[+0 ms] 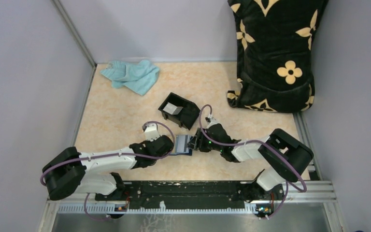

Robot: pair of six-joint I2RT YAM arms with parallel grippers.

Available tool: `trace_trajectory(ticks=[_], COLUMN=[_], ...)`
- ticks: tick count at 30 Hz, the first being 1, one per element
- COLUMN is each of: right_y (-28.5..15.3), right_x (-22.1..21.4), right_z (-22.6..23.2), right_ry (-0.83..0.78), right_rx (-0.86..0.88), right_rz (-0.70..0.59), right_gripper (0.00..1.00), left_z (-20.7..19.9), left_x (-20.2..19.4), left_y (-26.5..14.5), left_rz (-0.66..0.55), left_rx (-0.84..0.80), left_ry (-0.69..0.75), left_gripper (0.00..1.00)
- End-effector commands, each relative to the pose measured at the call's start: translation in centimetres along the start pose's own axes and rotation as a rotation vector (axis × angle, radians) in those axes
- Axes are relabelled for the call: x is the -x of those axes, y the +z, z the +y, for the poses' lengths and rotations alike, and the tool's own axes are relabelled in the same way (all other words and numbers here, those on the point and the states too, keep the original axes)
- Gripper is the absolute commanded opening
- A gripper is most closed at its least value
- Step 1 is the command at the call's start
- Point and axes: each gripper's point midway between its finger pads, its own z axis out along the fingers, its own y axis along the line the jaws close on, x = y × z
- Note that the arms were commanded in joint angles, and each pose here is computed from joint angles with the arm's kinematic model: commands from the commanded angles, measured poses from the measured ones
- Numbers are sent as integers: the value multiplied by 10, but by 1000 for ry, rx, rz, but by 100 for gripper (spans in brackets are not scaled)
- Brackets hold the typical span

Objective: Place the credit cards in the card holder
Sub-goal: Close the card holder at the center of the board.

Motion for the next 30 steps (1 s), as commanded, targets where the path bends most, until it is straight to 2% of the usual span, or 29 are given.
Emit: trace_trajectory(ticks=[1, 19, 30], right_y=[-5, -24, -13], right_x=[-13, 24, 29], right_z=[19, 70, 87], right_ry=[-20, -91, -121], right_rx=[67, 137, 162], right_rz=[54, -66, -61], right_gripper=[47, 47, 47], left_z=[15, 6, 1], left_x=[-37, -47, -51], left_y=[5, 9, 11], left_rz=[127, 171, 190], left_rx=[14, -15, -30], left_ry=[54, 72, 82], left_gripper=[23, 21, 18])
